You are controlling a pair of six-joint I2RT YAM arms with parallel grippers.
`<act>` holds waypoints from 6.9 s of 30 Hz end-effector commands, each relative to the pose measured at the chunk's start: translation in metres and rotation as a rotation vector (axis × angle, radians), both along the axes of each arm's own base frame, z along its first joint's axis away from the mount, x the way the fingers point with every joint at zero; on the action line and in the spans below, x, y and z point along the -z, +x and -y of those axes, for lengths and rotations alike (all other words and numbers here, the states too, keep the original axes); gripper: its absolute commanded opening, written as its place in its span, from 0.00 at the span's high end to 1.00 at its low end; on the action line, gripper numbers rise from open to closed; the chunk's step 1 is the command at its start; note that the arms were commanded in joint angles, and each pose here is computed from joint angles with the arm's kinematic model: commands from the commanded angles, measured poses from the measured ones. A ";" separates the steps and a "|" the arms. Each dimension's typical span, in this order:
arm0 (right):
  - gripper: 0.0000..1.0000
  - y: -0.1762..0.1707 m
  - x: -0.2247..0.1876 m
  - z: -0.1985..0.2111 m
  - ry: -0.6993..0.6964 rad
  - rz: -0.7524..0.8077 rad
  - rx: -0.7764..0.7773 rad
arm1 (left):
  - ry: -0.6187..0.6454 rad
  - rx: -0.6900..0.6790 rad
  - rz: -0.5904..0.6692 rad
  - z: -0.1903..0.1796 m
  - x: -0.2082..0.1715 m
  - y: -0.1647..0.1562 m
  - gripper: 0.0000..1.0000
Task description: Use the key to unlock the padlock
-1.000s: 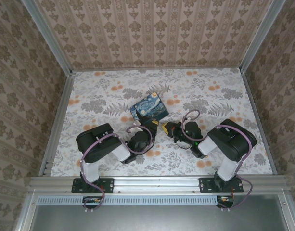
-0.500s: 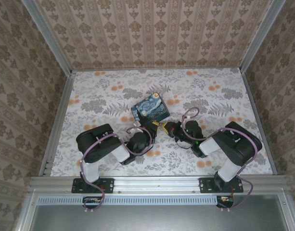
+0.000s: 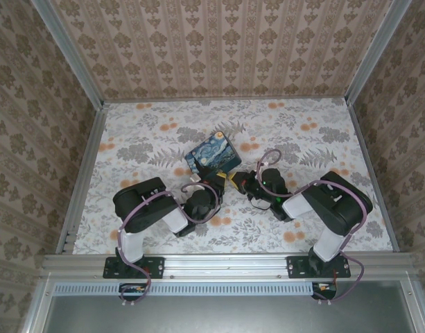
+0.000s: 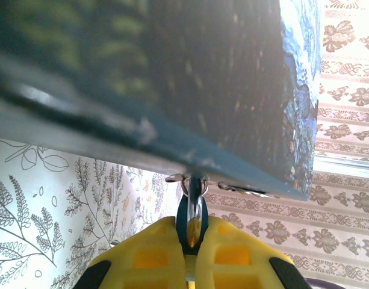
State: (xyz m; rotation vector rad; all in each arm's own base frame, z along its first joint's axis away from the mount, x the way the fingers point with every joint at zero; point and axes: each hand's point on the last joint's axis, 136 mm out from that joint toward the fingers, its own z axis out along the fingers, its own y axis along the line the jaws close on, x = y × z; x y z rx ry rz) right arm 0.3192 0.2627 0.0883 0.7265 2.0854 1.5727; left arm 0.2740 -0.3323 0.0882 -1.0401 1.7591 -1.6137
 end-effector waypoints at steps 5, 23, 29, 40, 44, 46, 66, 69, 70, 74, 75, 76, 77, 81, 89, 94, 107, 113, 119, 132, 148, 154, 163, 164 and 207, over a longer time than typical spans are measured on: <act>0.94 -0.014 -0.027 -0.027 0.057 0.069 -0.119 | 0.167 0.282 -0.202 0.029 0.070 -0.054 1.00; 0.31 -0.050 -0.008 0.032 -0.217 0.031 -0.090 | 0.440 0.394 -0.258 -0.011 0.101 -0.043 1.00; 0.34 -0.063 -0.011 0.047 -0.380 0.077 -0.139 | 0.548 0.458 -0.272 -0.020 0.092 -0.043 1.00; 0.44 -0.071 0.002 0.057 -0.733 0.272 -0.321 | 0.644 0.554 -0.283 -0.021 0.077 -0.039 1.00; 0.47 -0.069 0.002 0.058 -0.816 0.348 -0.358 | 0.662 0.579 -0.292 -0.019 0.075 -0.039 1.00; 0.47 -0.070 0.000 0.055 -0.839 0.385 -0.381 | 0.667 0.589 -0.291 -0.017 0.073 -0.038 1.00; 0.43 -0.045 0.035 0.021 -1.026 0.458 -0.440 | 0.661 0.629 -0.275 -0.005 0.057 -0.032 1.00; 0.43 -0.042 0.037 0.016 -1.025 0.476 -0.432 | 0.658 0.633 -0.273 -0.003 0.056 -0.033 1.00; 0.43 -0.041 0.037 0.014 -1.024 0.483 -0.429 | 0.657 0.634 -0.272 -0.003 0.055 -0.032 1.00; 0.44 -0.036 0.038 0.010 -1.042 0.503 -0.414 | 0.656 0.635 -0.272 -0.003 0.055 -0.032 1.00; 0.44 -0.034 0.038 0.010 -1.048 0.504 -0.403 | 0.656 0.636 -0.271 -0.002 0.055 -0.032 1.00; 0.45 -0.033 0.039 0.011 -1.052 0.504 -0.395 | 0.655 0.634 -0.274 -0.003 0.055 -0.032 1.00; 0.45 -0.031 0.039 0.011 -1.056 0.505 -0.384 | 0.655 0.635 -0.273 -0.003 0.055 -0.033 1.00; 0.48 -0.025 0.041 0.012 -1.067 0.503 -0.350 | 0.652 0.637 -0.275 -0.003 0.056 -0.033 1.00; 0.53 -0.015 0.046 0.001 -1.036 0.493 -0.336 | 0.646 0.638 -0.275 -0.002 0.055 -0.034 1.00; 0.58 -0.011 0.048 -0.002 -1.022 0.485 -0.321 | 0.647 0.642 -0.278 -0.002 0.056 -0.035 1.00; 0.97 -0.008 0.032 -0.007 -0.894 0.468 -0.305 | 0.650 0.647 -0.290 -0.003 0.063 -0.038 1.00; 0.69 -0.016 0.027 -0.003 -0.767 0.431 -0.320 | 0.650 0.638 -0.287 -0.005 0.062 -0.038 1.00; 0.39 -0.031 0.032 0.011 -0.756 0.396 -0.319 | 0.654 0.635 -0.274 -0.006 0.059 -0.038 1.00; 0.29 -0.039 0.004 0.035 -0.572 0.326 -0.171 | 0.677 0.613 -0.200 -0.017 0.032 -0.039 0.58; 0.30 -0.028 0.005 0.009 -0.401 0.246 -0.173 | 0.884 0.540 -0.035 -0.068 -0.036 0.000 0.12; 0.31 -0.003 0.004 0.009 -0.415 0.242 -0.147 | 0.995 0.532 -0.017 -0.091 -0.045 0.029 0.02; 0.33 0.038 0.002 0.029 -0.406 0.244 -0.140 | 1.022 0.542 -0.039 -0.097 -0.031 0.049 0.00; 0.34 0.035 0.004 0.030 -0.402 0.246 -0.149 | 1.025 0.546 -0.039 -0.096 -0.030 0.052 0.00; 0.94 -0.004 0.095 -0.007 -0.551 0.143 -0.241 | 1.006 0.572 -0.041 -0.079 -0.017 0.075 0.00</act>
